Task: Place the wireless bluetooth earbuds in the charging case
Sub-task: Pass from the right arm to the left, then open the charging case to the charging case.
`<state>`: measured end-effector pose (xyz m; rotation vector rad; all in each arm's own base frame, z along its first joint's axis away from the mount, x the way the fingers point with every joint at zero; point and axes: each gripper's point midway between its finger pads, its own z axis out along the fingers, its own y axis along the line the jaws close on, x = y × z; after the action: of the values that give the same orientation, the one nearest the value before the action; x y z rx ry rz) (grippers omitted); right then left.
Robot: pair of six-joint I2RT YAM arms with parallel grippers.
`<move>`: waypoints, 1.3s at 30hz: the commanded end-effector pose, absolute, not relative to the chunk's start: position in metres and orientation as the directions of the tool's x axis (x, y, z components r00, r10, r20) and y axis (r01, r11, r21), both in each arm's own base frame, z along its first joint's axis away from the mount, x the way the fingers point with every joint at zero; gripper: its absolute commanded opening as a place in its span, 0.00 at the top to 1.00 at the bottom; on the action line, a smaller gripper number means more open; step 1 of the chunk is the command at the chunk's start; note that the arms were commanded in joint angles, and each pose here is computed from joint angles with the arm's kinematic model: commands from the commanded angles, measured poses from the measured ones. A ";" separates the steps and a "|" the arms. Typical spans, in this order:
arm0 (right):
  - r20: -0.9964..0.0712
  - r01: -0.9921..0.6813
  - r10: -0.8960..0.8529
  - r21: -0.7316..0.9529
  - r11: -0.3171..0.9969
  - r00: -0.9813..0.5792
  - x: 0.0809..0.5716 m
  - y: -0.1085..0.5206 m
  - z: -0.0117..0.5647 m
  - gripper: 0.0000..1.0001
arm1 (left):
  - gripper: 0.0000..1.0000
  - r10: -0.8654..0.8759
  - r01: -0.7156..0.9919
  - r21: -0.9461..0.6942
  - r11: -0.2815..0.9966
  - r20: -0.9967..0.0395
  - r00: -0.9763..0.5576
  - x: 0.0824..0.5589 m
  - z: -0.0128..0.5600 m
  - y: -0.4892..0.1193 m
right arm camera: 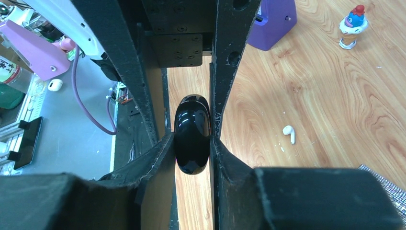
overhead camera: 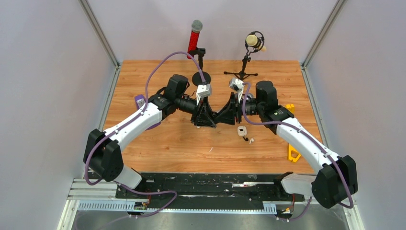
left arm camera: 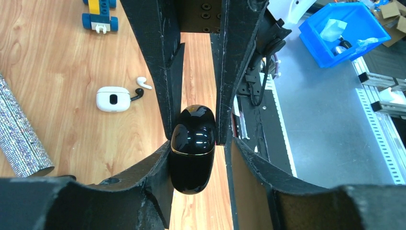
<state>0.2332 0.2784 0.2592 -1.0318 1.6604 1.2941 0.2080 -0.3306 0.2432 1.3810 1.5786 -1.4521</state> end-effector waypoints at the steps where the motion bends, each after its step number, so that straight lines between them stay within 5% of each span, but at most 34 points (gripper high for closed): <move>1: -0.945 -0.945 -0.102 0.293 0.146 -0.309 0.241 0.281 0.277 0.98 | 0.52 0.253 0.928 -0.312 -0.203 -0.932 -0.258 0.198 0.263 -0.333; 18: -0.943 -0.947 -0.104 0.305 0.104 -0.315 0.232 0.281 0.276 0.92 | 0.79 0.241 0.927 -0.315 -0.205 -0.934 -0.264 0.199 0.267 -0.335; 26: -0.951 -0.954 -0.100 0.285 0.098 -0.294 0.229 0.279 0.284 0.51 | 0.81 0.241 0.931 -0.301 -0.207 -0.938 -0.250 0.196 0.265 -0.332; 39: -0.966 -0.961 -0.078 0.232 0.152 -0.246 0.232 0.263 0.299 0.34 | 0.83 0.236 0.944 -0.238 -0.230 -0.954 -0.183 0.186 0.256 -0.324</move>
<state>0.2313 0.2678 0.2731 -1.0285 1.6175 1.2847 0.1965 -0.3272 0.2421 1.4082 1.5265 -1.4782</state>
